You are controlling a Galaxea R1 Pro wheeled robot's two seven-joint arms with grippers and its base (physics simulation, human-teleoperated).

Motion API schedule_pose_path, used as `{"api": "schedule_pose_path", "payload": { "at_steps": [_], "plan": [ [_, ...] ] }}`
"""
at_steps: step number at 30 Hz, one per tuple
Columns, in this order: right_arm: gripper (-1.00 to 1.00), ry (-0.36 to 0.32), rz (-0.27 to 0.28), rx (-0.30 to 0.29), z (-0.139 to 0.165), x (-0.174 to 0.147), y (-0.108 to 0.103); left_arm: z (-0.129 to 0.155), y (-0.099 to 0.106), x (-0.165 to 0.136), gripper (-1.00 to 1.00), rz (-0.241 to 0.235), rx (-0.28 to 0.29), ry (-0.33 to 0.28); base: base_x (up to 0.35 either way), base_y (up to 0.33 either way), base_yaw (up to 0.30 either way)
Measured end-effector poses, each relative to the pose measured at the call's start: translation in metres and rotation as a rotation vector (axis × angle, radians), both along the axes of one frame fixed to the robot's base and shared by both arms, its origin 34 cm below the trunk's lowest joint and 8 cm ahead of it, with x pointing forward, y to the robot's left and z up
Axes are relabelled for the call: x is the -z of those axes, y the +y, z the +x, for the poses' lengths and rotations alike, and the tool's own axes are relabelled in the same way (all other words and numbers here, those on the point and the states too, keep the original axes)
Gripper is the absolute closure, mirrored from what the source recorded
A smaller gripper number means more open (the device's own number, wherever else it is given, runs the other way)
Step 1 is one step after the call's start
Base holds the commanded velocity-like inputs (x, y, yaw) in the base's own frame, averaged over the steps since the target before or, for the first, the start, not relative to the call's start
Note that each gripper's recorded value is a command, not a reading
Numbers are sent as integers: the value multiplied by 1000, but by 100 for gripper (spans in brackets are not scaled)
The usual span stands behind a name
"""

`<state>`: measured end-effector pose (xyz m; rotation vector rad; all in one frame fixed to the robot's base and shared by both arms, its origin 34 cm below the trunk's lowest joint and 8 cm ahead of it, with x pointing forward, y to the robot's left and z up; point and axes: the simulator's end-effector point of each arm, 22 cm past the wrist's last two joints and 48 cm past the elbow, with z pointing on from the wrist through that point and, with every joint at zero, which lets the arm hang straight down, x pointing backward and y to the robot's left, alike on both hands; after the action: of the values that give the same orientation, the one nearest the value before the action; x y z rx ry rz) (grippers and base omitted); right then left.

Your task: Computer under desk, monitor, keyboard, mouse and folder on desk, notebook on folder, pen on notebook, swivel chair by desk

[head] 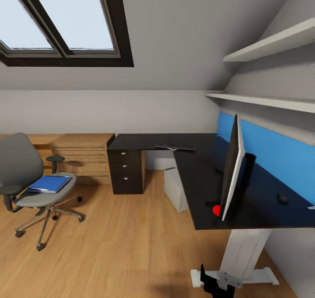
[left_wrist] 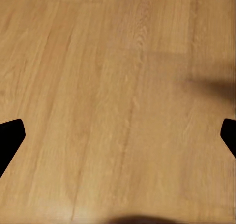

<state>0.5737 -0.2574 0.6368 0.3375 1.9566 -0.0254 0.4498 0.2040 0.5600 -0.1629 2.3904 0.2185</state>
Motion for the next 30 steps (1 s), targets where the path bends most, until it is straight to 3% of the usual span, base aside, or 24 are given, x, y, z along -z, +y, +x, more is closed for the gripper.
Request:
{"api": "schedule_pose_path", "payload": {
  "at_steps": [2, 3, 4, 15, 17, 20, 24, 25, 30],
  "plan": [
    [-100, -1, -1, 0, 0, 0, 0, 0, 0, 0, -100, 0, 0, 0, 0, -346, 0],
    [-100, -14, -42, 31, 3, -5, -37, 0, 1, 0, -100, 1, -1, 0, 0, -346, 0],
    [-100, -15, -51, 33, 3, -6, -44, 0, 1, 0, -100, 1, -1, 0, 0, -346, 0],
    [-100, -21, -77, 44, 4, -9, -64, 0, 3, 0, -100, 3, -3, -1, 0, -346, 0],
    [-100, -28, -103, 69, 5, -13, -90, 0, 8, 0, -100, 10, -5, -2, 0, -346, 0],
    [-100, -38, -119, 84, 7, -18, -106, 1, 12, 0, -100, 15, -6, -3, 0, -346, 0],
    [-100, -71, -127, 161, 11, -32, -144, 2, 22, 0, -100, 27, -10, -6, 0, -346, 0],
    [-100, -118, -121, 230, 18, -49, -172, 4, 32, -1, -100, 39, -16, -11, 0, -346, 0],
    [-100, -220, -116, 261, 46, -89, -190, 9, 46, -5, -100, 47, -34, -25, 0, -346, 0]
  ]
}}
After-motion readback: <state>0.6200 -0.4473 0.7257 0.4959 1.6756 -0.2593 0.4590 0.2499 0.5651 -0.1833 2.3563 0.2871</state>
